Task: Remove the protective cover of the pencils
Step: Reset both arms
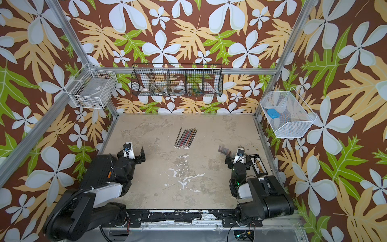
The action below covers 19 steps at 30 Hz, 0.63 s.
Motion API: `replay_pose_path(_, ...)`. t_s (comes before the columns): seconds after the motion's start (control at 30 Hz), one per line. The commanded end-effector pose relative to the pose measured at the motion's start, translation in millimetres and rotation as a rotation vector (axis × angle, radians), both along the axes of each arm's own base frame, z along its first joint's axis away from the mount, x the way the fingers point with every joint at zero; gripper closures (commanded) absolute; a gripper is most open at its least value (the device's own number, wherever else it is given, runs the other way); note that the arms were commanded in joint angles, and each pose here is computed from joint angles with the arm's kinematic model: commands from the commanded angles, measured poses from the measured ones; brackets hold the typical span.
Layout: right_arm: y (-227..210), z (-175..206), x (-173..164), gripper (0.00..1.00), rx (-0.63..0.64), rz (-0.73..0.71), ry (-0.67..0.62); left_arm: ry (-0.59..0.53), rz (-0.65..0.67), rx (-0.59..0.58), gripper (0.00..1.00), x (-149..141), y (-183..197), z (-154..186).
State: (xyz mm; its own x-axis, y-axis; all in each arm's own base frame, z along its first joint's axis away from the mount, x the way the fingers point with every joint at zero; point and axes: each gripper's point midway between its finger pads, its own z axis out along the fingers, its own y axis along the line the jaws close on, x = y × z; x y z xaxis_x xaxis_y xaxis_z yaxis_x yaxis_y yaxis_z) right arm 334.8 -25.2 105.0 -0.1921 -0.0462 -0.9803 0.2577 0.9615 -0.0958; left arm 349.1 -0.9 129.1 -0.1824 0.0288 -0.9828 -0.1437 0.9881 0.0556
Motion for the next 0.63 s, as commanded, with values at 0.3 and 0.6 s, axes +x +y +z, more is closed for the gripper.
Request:
replay_pose_path(0.3, -1.9, 18.4, 21.1, 0.00, 0.025, 0.015, -0.046, -0.092, -0.088, -0.108, 0.00, 8.6, -2.2, 3.4)
replay_pose_path(0.6, -2.5, 18.1, 21.6, 0.00, 0.029, 0.017, -0.044, -0.100, -0.088, -0.108, 0.00, 8.4, -2.2, 4.7)
